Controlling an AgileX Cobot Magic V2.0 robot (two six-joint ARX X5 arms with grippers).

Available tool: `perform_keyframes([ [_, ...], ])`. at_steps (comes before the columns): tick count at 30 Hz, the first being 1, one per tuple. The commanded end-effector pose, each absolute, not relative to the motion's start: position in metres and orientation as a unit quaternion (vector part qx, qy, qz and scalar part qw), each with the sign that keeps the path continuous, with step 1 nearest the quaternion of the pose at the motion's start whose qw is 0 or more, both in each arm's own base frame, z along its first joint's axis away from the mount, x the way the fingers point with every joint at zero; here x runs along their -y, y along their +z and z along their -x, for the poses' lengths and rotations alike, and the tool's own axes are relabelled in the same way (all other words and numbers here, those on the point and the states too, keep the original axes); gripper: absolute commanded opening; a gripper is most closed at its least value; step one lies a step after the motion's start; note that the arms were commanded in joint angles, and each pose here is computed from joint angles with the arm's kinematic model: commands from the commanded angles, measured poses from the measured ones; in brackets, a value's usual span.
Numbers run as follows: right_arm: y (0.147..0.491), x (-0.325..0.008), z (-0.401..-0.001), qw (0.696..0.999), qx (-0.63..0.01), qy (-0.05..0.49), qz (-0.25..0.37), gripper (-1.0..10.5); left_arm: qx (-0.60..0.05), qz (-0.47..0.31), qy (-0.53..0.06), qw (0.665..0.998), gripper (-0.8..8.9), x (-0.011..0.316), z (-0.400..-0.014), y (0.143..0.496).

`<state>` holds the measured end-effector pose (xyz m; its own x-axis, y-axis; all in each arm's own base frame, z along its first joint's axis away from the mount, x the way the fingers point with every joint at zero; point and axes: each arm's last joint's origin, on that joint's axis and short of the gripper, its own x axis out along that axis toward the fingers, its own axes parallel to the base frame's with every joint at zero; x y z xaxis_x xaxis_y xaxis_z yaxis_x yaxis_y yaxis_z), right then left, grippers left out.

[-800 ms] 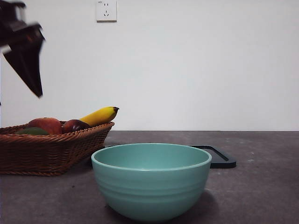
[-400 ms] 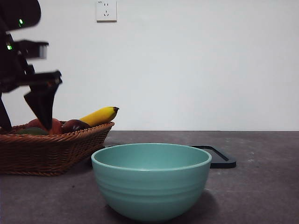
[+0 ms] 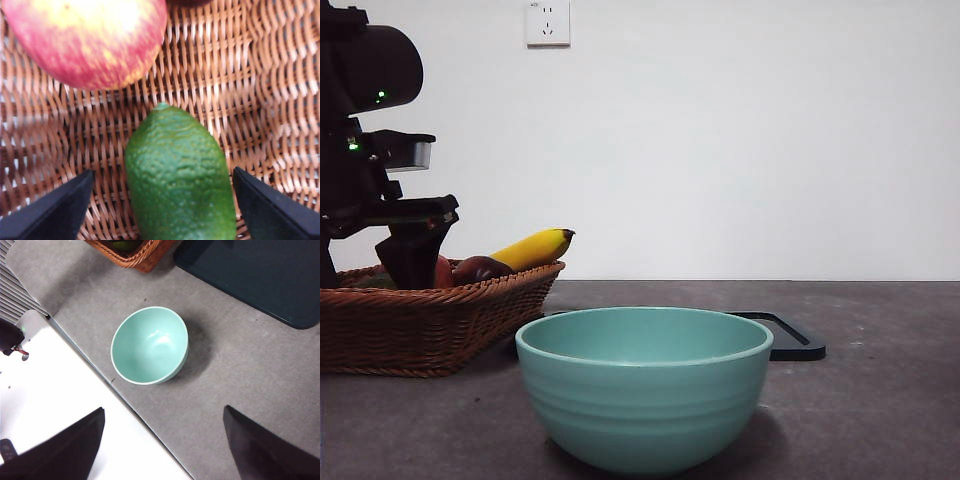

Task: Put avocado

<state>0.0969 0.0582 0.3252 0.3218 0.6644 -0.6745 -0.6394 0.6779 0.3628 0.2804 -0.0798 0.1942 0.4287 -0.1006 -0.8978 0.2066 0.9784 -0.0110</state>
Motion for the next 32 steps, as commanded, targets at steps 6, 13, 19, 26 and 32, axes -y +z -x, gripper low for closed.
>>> perform_keyframes([
  [6,0.331,-0.059,-0.097,0.815,-0.414,0.405,-0.015,3.8,-0.526,-0.055,-0.096,0.843,2.03,0.084,-0.286,0.195],
  [13,0.331,-0.059,-0.097,0.815,-0.414,0.405,-0.015,3.8,-0.519,-0.054,-0.100,0.847,1.81,0.086,-0.282,0.202],
  [19,0.331,-0.059,-0.097,0.815,-0.414,0.405,-0.015,3.8,-0.479,-0.045,-0.124,0.868,1.81,0.090,-0.269,0.237],
  [26,0.330,-0.059,-0.098,0.818,-0.414,0.399,-0.012,3.8,-0.416,-0.009,-0.220,0.882,1.81,0.102,-0.234,0.288],
  [32,0.330,-0.059,-0.098,0.821,-0.414,0.393,-0.009,3.8,-0.395,-0.003,-0.315,0.863,1.81,0.123,-0.199,0.307],
])
